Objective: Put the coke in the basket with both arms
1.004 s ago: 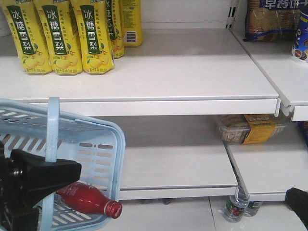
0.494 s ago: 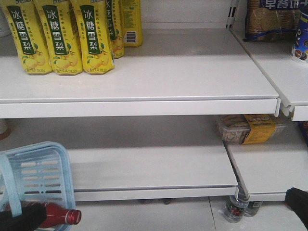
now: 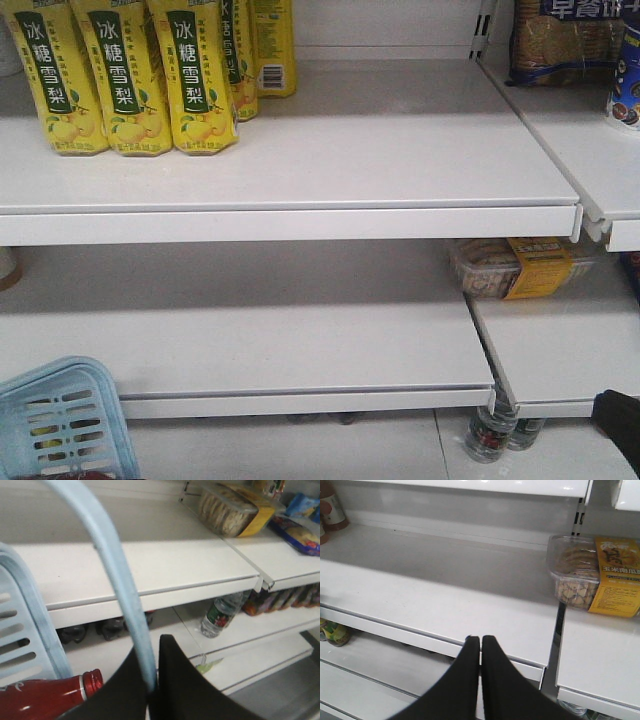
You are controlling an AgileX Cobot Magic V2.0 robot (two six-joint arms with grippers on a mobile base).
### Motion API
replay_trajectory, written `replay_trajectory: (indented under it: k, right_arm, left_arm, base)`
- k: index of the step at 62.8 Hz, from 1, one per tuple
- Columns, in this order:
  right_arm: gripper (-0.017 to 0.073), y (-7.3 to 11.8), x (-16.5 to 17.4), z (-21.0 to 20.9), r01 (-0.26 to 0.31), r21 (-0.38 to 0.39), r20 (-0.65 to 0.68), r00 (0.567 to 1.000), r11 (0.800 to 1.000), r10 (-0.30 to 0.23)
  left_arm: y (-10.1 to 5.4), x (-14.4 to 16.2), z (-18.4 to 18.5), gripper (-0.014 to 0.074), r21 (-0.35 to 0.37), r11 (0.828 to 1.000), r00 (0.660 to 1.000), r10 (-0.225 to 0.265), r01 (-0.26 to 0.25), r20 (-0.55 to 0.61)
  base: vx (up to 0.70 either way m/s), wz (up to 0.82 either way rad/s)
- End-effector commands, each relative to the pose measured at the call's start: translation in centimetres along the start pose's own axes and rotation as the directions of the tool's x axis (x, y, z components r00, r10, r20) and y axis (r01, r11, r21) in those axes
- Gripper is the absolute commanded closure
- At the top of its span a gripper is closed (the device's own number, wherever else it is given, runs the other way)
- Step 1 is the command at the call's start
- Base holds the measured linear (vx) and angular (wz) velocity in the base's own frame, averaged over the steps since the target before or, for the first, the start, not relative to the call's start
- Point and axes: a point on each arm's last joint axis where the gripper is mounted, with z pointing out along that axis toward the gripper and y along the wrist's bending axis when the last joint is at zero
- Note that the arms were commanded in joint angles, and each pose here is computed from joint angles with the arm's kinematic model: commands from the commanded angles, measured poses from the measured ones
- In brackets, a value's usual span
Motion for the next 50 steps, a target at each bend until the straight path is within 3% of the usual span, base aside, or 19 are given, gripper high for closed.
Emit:
replay_trajectory:
  k: [1,17,29,42,50]
  right_arm:
    - [0.0564,0.2,-1.5,-0.3,0.016,-0.015,0.092,0.996,1.000,-0.015]
    - [0.0564,0.2,-1.5,-0.3,0.016,-0.014,0.091,0.996,1.000,-0.015]
    - [0.0564,0.2,-1.5,-0.3,0.016,-0.014,0.091,0.996,1.000,-0.015]
    - [0.0564,0.2,-1.5,-0.3,0.016,-0.014,0.091,0.996,1.000,-0.015]
    - [0.0564,0.2,-1.5,-0.3,0.016,-0.014,0.091,0.996,1.000,-0.015]
  left_arm:
    - [0.5,-1.2,-0.4,0.0600,-0.067,0.996,0.982,0.066,-0.054,0.179]
    - [1.2,-1.5,-1.2,0.0600,-0.216,0.975,0.955,0.110,-0.050,0.276]
    - [2.0,-1.4,-1.3,0.0600,-0.339,0.940,0.955,0.125,-0.027,0.270]
    - [2.7,-1.4,-1.6,0.0600,-0.419,0.904,0.949,0.057,0.083,0.311]
    - [3.1,-1.6,-1.9,0.0600,-0.457,0.881,0.938,0.051,0.119,0.343]
  base:
    - [0.00,0.00]
    - [0.00,0.00]
    - [0.00,0.00]
    - [0.00,0.00]
    - [0.00,0.00]
